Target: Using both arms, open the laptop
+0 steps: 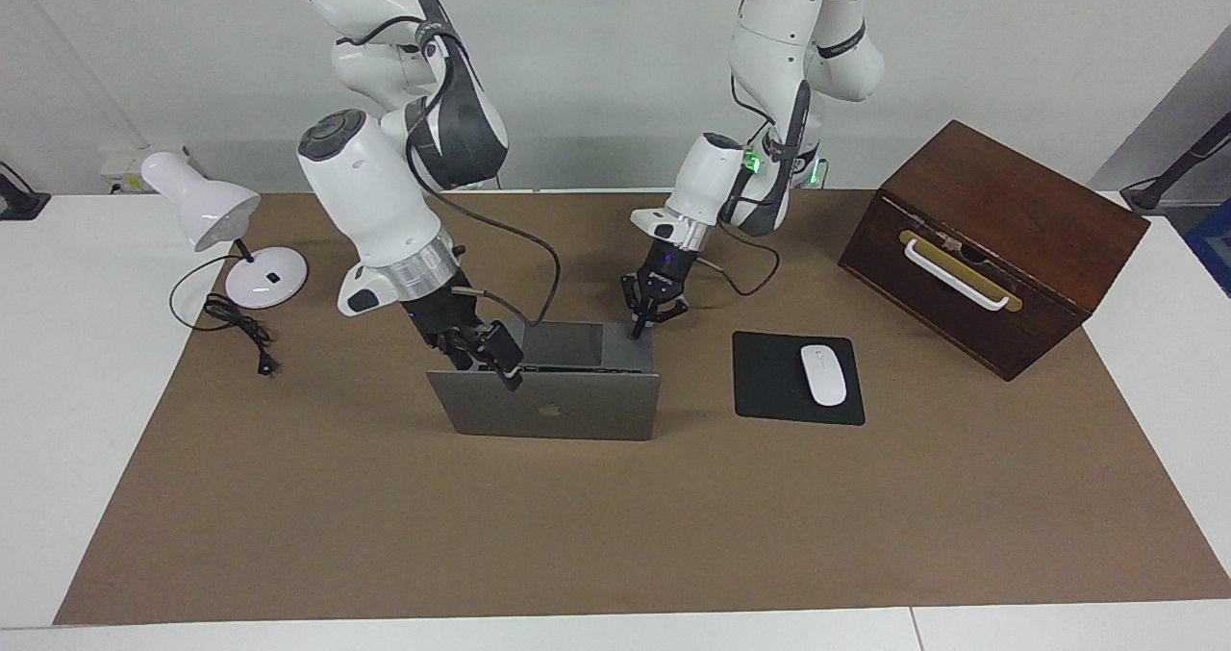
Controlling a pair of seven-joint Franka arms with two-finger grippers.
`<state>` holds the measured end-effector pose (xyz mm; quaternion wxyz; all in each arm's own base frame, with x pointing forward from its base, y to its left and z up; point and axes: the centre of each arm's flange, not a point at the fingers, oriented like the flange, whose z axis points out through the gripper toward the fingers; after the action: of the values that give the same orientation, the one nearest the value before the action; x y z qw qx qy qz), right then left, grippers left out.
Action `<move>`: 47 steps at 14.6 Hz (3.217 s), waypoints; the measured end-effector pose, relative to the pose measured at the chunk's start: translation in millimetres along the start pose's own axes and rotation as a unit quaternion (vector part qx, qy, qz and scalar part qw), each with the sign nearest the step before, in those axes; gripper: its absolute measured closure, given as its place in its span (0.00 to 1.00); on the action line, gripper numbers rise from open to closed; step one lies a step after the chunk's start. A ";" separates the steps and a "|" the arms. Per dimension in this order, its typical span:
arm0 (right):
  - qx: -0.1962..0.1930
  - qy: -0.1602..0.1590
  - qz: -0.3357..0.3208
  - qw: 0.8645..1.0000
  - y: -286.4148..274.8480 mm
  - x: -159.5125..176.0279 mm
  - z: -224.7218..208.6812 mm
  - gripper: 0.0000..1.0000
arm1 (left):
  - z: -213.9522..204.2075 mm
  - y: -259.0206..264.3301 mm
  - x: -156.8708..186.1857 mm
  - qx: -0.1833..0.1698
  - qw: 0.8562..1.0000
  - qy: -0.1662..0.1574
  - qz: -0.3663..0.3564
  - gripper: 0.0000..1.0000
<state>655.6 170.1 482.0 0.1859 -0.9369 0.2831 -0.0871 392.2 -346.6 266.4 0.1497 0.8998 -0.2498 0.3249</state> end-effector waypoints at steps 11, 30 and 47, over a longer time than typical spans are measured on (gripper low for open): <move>-0.067 -0.077 -0.083 0.991 44.5 26.9 -22.3 0.00 | 1.0 -0.4 1.7 0.000 1.000 0.001 -0.012 0.99; -0.185 -0.072 -0.235 0.951 231.8 99.2 -226.2 0.00 | -103.7 -52.9 140.1 0.053 0.957 -0.246 -0.142 0.99; -0.185 -0.076 -0.237 0.951 199.6 57.0 -201.8 0.00 | -302.7 -226.9 210.7 0.120 0.921 -0.282 -0.242 0.29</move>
<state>549.0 -76.2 590.7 0.0046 -0.9988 0.0487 -0.0036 501.9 -101.8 606.3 0.0376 0.9984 -0.0156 0.0388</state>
